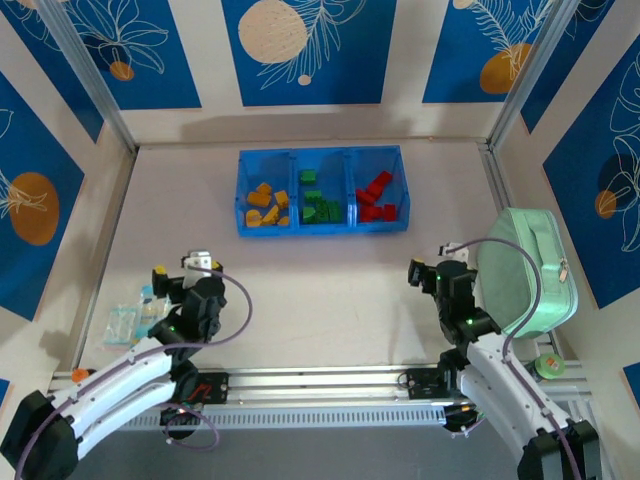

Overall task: Sort the legos into containers by color
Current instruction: Reset both arms

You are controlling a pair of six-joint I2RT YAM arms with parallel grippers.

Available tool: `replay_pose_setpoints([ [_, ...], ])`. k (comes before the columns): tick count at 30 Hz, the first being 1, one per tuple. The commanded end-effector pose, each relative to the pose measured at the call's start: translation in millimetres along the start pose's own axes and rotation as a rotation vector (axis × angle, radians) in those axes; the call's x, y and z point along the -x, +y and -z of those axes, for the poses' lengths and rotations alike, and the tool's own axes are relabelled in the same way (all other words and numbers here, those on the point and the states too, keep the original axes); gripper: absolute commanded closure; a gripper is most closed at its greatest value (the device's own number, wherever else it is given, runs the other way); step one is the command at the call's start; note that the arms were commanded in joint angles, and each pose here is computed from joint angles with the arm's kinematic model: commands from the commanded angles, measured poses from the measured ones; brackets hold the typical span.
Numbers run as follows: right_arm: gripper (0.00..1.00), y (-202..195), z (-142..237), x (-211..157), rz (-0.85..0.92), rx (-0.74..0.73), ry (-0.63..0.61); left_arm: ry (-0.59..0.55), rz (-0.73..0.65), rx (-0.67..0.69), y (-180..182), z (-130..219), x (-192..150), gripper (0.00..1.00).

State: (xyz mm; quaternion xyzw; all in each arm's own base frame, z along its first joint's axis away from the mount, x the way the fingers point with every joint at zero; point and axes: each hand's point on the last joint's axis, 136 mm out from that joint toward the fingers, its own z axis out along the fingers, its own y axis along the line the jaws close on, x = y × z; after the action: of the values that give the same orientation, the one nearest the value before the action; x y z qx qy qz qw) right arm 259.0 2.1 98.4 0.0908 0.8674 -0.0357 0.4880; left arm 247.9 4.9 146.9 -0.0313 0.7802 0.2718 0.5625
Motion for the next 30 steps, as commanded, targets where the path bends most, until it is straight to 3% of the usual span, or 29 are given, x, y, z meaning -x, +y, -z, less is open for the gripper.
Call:
replay_pose_setpoints([
  [1,0.01,-0.6,-5.3,19.7,-0.036,0.003,-0.059,-0.004,0.068,0.010,4.5,-4.9,-0.2,0.00],
  [30,0.01,-6.3,-39.4,55.5,-0.048,-0.039,-0.208,-0.023,0.197,0.076,10.8,-50.1,4.7,0.00],
])
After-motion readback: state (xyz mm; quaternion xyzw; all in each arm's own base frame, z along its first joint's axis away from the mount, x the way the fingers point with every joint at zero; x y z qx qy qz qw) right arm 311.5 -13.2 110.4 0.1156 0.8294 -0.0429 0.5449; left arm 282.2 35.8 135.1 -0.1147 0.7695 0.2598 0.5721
